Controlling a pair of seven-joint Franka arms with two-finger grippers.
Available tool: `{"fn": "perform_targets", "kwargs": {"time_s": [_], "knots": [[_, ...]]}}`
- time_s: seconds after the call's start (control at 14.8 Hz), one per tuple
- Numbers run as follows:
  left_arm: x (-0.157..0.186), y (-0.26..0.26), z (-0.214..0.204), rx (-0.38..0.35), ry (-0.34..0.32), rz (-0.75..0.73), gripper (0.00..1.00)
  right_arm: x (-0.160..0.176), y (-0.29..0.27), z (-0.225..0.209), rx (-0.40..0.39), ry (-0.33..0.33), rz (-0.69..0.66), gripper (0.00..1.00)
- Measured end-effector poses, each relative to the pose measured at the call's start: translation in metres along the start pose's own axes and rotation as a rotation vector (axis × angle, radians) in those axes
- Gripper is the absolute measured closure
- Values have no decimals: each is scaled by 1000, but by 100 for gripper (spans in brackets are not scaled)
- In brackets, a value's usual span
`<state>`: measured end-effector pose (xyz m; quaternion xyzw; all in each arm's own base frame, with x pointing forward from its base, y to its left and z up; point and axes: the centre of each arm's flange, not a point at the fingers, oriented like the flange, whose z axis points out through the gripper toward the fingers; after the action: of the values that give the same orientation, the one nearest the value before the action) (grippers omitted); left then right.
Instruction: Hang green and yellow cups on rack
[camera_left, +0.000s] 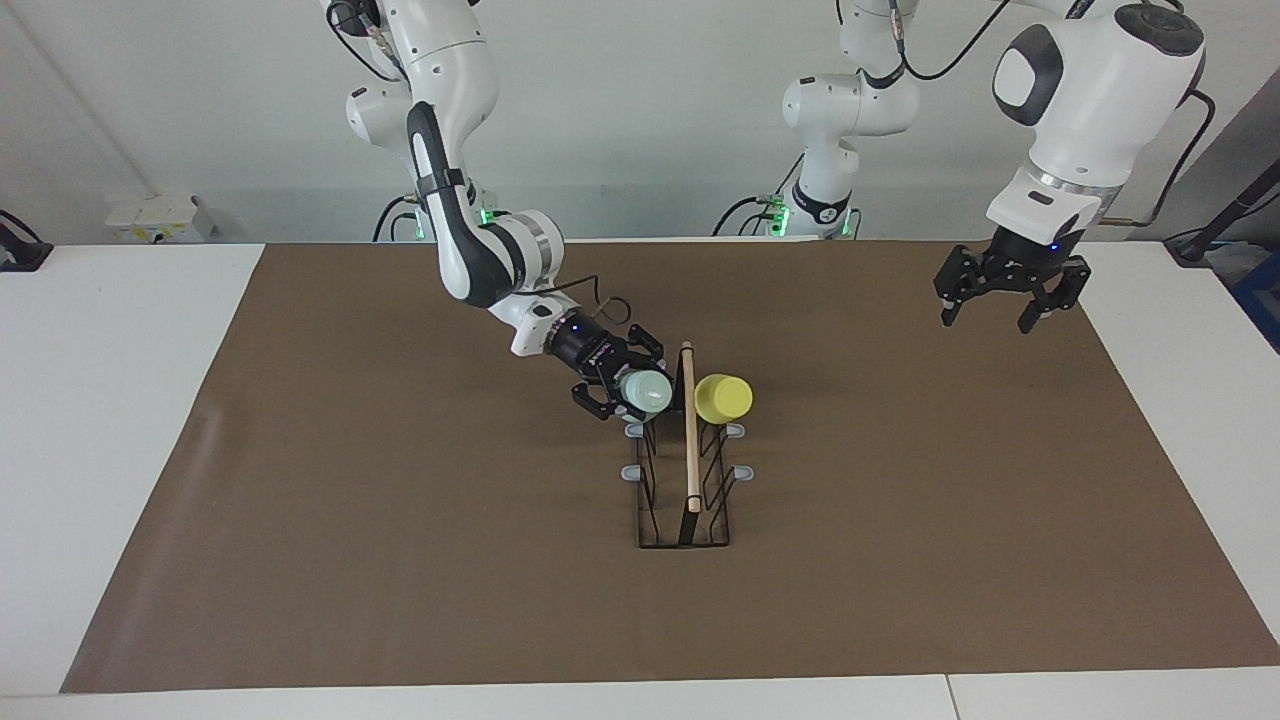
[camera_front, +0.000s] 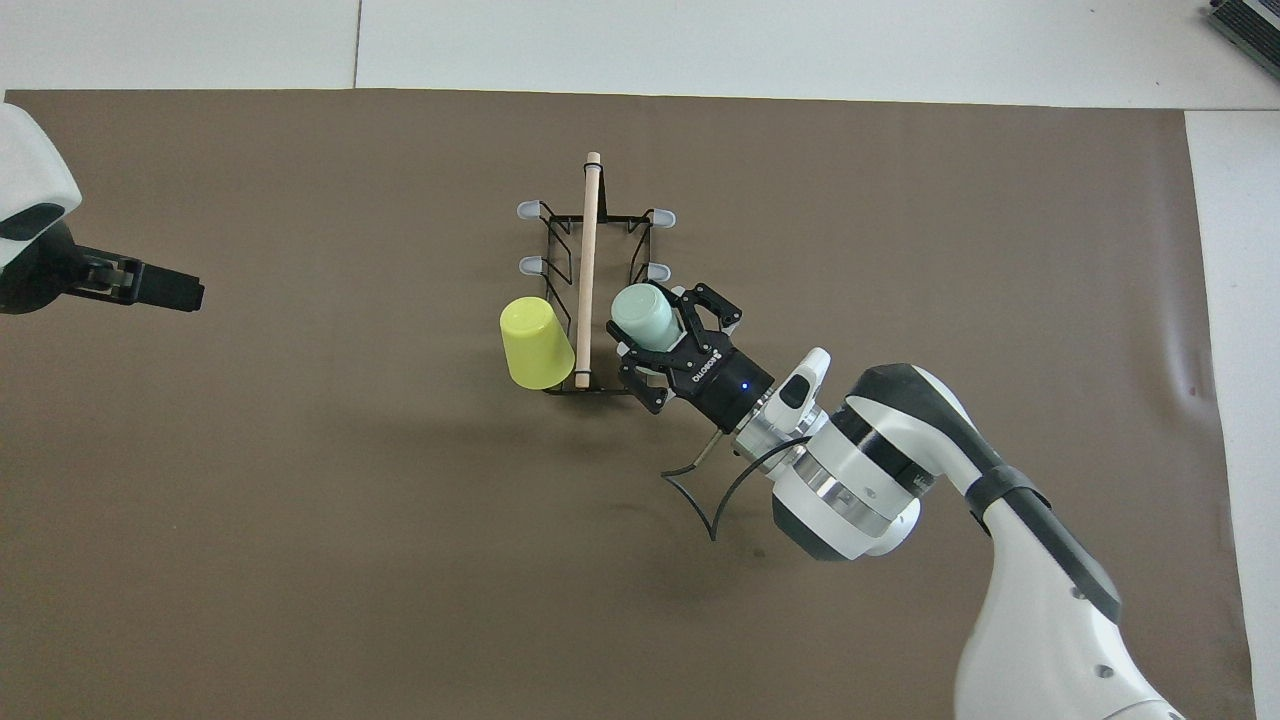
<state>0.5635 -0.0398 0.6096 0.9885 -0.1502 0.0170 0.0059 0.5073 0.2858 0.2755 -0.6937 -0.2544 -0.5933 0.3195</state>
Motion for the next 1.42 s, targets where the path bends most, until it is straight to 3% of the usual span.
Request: {"fn": "perform_targets", "kwargs": {"time_s": [0.07,0.2,0.54,0.81,1.42], "knots": [[-1,0,-1,-2,-7,12,0,1,-1,0,1,2,-1,1],[-3,1,1,-7,-29,23,0,13,1,-3,-14,-4,-11,0],[-7,8,9,-16,-65,27,0,93,17,-46,-154,-134,-99,0],[-8,24,7,-15,-63,17,0,119,53,-76,-231,-251,-215,0],[-16,31,5,-17,-79,22,0,155,157,-127,-248,-424,-573,0]]}}
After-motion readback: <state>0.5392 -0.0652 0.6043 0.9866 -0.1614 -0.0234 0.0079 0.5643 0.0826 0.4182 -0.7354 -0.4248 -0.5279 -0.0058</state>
